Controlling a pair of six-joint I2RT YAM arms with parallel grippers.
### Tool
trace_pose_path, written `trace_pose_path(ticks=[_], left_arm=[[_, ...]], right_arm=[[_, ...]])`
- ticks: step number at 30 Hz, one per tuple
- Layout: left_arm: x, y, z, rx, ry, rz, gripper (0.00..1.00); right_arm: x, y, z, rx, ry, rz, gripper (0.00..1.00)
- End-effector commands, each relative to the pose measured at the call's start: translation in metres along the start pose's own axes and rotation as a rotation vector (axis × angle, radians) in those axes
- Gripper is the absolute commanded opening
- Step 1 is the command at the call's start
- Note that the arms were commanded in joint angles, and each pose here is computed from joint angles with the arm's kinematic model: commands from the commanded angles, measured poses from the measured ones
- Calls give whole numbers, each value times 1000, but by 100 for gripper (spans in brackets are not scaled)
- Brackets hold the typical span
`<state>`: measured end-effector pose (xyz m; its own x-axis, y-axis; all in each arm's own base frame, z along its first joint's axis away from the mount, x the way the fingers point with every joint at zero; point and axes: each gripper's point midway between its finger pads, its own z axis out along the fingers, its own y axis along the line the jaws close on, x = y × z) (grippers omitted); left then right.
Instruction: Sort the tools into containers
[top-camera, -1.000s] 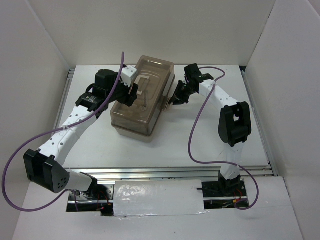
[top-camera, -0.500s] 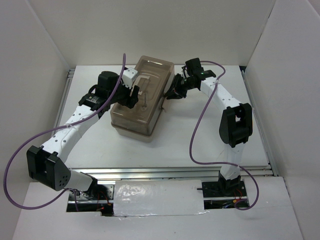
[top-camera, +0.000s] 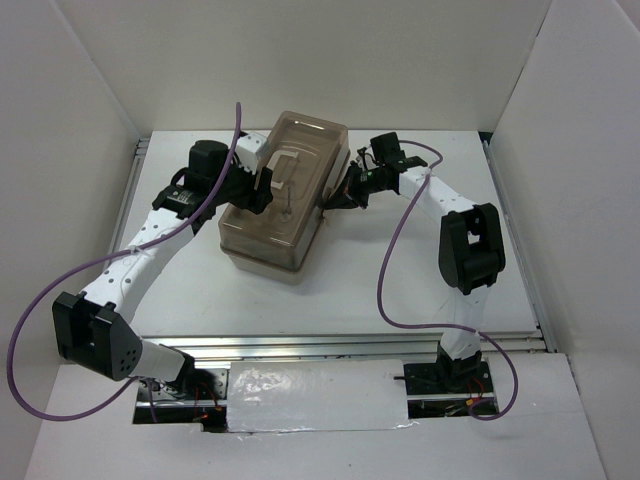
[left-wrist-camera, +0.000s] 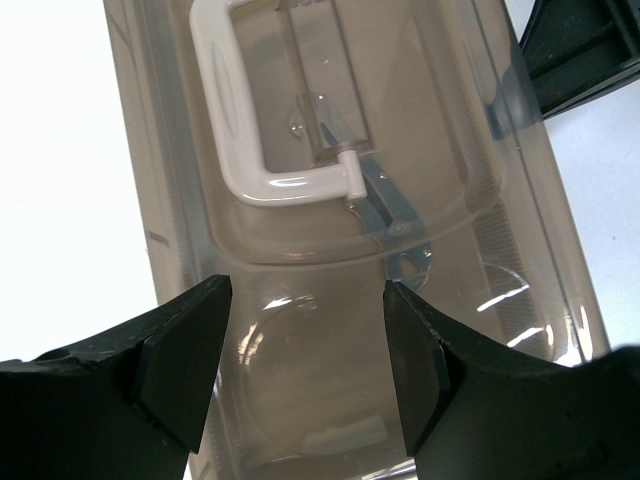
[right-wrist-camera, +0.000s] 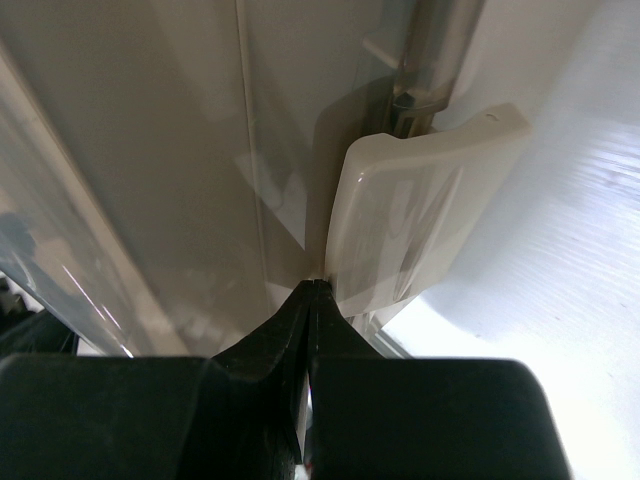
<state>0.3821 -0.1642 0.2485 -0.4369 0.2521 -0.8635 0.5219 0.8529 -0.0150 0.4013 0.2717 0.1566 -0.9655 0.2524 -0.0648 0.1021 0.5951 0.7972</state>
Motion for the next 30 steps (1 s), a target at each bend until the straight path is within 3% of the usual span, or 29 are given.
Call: trace_pose_path(ticks=[1,6,11,19,27,30], left_arm=[[-9,-1,2,22,-40,-8,75],[-3,-5,3,37,-29,-10,74],[-2,-5,3,40,-25,-12,74],[19,-2,16,21,37,-74,73],[30,0,20,17,67,-81,73],[29,2,21,11,63,-86,73]], right_arm=[[2,13,8,-108,8,-53,1],[5,3,16,-179,23,-58,6],[4,-5,19,-248,32,-69,18],[-4,-27,15,-218,-12,-43,28],[0,-37,9,-239,-12,-36,50],[-1,-41,9,-231,-18,-22,50]])
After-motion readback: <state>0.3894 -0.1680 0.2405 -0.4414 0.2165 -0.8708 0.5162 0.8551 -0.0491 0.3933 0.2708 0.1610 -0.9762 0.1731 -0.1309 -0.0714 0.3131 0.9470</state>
